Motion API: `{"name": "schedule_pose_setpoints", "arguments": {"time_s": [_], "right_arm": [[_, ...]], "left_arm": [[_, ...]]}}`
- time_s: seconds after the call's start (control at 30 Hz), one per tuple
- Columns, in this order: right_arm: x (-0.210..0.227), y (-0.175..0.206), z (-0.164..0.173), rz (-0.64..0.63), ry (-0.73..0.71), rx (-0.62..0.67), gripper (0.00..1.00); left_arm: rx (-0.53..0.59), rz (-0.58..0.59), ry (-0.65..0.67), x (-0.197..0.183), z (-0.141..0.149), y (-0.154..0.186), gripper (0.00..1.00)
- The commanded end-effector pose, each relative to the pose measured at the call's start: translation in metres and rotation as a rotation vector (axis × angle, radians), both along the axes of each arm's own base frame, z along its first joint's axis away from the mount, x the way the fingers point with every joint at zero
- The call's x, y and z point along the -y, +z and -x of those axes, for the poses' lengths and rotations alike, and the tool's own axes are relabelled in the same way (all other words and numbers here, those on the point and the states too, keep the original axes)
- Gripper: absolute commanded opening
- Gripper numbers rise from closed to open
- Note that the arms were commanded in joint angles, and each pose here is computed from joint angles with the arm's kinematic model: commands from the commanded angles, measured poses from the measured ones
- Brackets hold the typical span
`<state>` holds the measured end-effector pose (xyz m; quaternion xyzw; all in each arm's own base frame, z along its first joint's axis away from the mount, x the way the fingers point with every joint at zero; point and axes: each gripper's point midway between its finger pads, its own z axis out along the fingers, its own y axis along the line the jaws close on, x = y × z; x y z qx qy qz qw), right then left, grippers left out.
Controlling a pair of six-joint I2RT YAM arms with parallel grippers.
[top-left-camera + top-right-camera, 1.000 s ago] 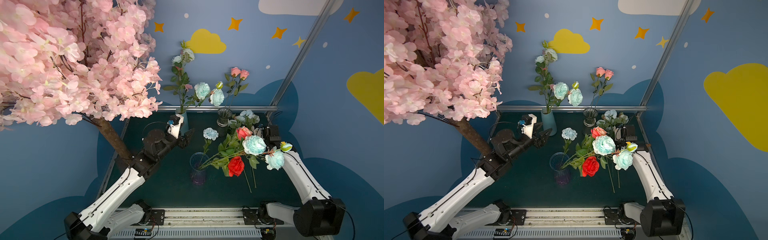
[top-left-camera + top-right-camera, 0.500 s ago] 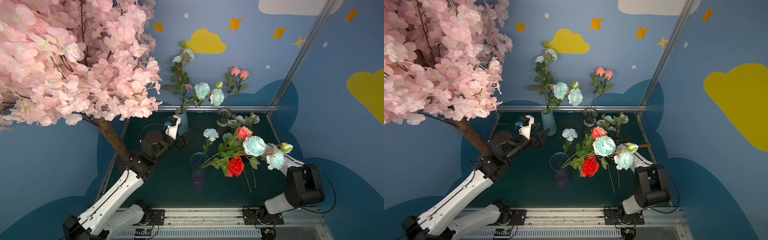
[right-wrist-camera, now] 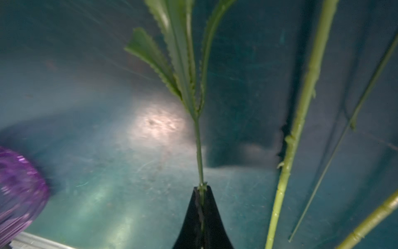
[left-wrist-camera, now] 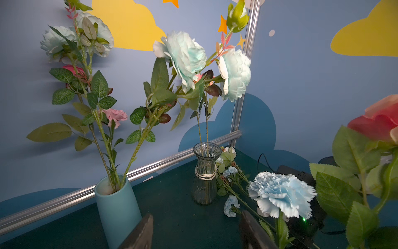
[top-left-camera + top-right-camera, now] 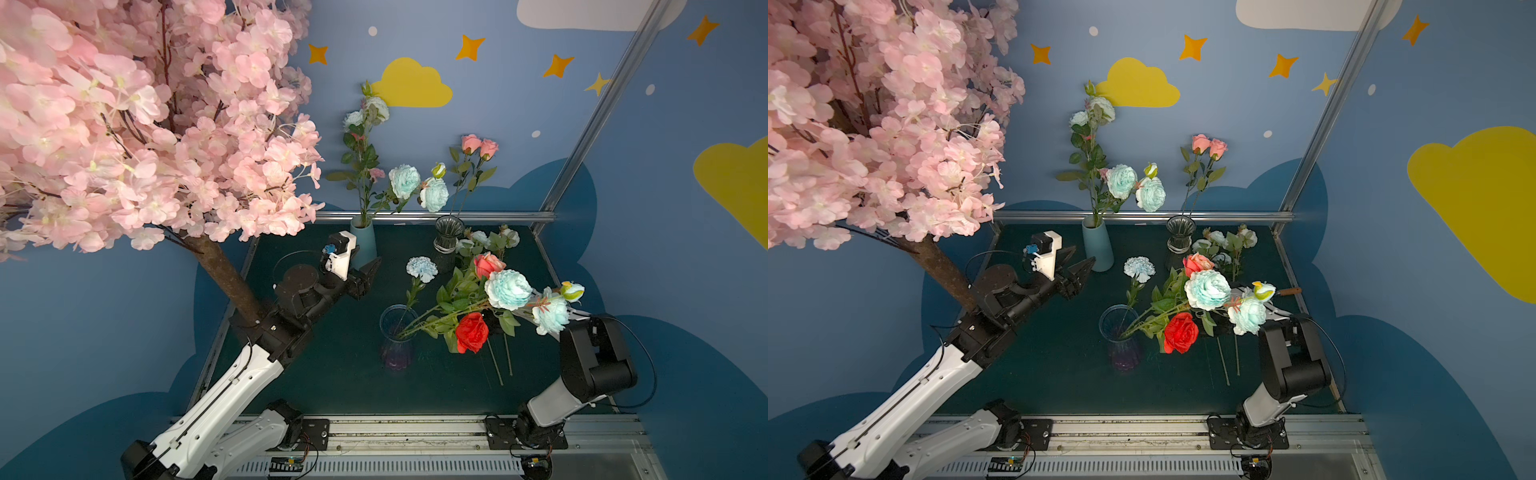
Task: Pick out blue flowers from the vase
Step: Place the flower at the center of the board, then pick up the flower from the vase.
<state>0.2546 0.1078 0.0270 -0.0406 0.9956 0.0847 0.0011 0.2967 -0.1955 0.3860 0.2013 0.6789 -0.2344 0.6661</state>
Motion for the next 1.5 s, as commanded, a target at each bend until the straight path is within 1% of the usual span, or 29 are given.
{"name": "schedule_pose_setpoints", "arguments": {"time_s": [0.0, 0.03, 0.13, 0.17, 0.27, 0.33, 0.43, 0.53, 0.67, 0.77, 0.8, 0.83, 0.9, 0.97, 1.07, 1.13, 1.23, 1.33, 1.47], "right_arm": [[0.011, 0.000, 0.004, 0.068, -0.026, -0.040, 0.01], [0.010, 0.000, 0.005, 0.070, -0.023, -0.042, 0.04], [0.013, 0.004, 0.004, 0.085, -0.029, -0.020, 0.24], [0.013, 0.007, 0.002, 0.090, -0.029, -0.003, 0.29], [0.013, 0.022, -0.006, 0.077, -0.032, 0.073, 0.39], [0.010, 0.035, -0.013, 0.056, -0.027, 0.134, 0.41], [-0.001, 0.064, -0.028, -0.019, -0.003, 0.268, 0.43], [-0.011, 0.102, -0.052, -0.096, -0.005, 0.459, 0.44], [-0.023, 0.150, -0.089, -0.220, -0.108, 0.692, 0.44], [-0.045, 0.181, -0.102, -0.376, -0.054, 0.850, 0.44], [-0.053, 0.187, -0.101, -0.433, -0.021, 0.891, 0.44], [-0.061, 0.192, -0.100, -0.488, 0.009, 0.926, 0.44], [-0.070, 0.192, -0.092, -0.564, 0.044, 0.951, 0.44], [-0.073, 0.183, -0.085, -0.589, 0.071, 0.953, 0.44], [-0.070, 0.174, -0.081, -0.572, 0.093, 0.961, 0.43], [-0.072, 0.171, -0.080, -0.576, 0.110, 0.949, 0.42], [-0.084, 0.181, -0.070, -0.652, 0.163, 0.928, 0.37], [-0.087, 0.196, -0.061, -0.680, 0.190, 0.936, 0.34], [-0.078, 0.201, -0.054, -0.634, 0.179, 0.957, 0.32]], "left_arm": [[0.019, 0.018, -0.006, -0.003, 0.003, 0.007, 0.64], [0.017, 0.018, -0.005, -0.003, 0.002, 0.007, 0.64], [0.012, 0.018, -0.011, -0.002, 0.002, 0.007, 0.64], [0.009, 0.015, -0.009, -0.003, 0.002, 0.006, 0.64], [0.004, 0.009, -0.004, -0.005, 0.002, 0.007, 0.64], [0.000, 0.003, -0.005, -0.006, 0.003, 0.008, 0.64], [0.001, 0.001, -0.002, -0.008, 0.005, 0.009, 0.65], [0.000, 0.016, 0.001, -0.009, 0.006, 0.010, 0.65], [-0.025, 0.008, -0.033, -0.004, 0.010, 0.010, 0.65], [-0.107, -0.011, -0.109, 0.008, 0.014, 0.001, 0.66], [-0.133, -0.007, -0.158, 0.015, 0.019, -0.002, 0.66], [-0.152, 0.000, -0.241, 0.026, 0.027, -0.003, 0.67], [-0.185, -0.004, -0.330, 0.037, 0.038, -0.008, 0.69], [-0.214, -0.023, -0.368, 0.040, 0.044, -0.011, 0.69], [-0.260, -0.065, -0.370, 0.039, 0.047, -0.018, 0.69], [-0.312, -0.096, -0.379, 0.040, 0.047, -0.027, 0.69], [-0.360, -0.118, -0.376, 0.041, 0.045, -0.037, 0.69], [-0.370, -0.109, -0.405, 0.045, 0.051, -0.039, 0.68], [-0.346, -0.072, -0.534, 0.058, 0.079, -0.031, 0.67]]}}
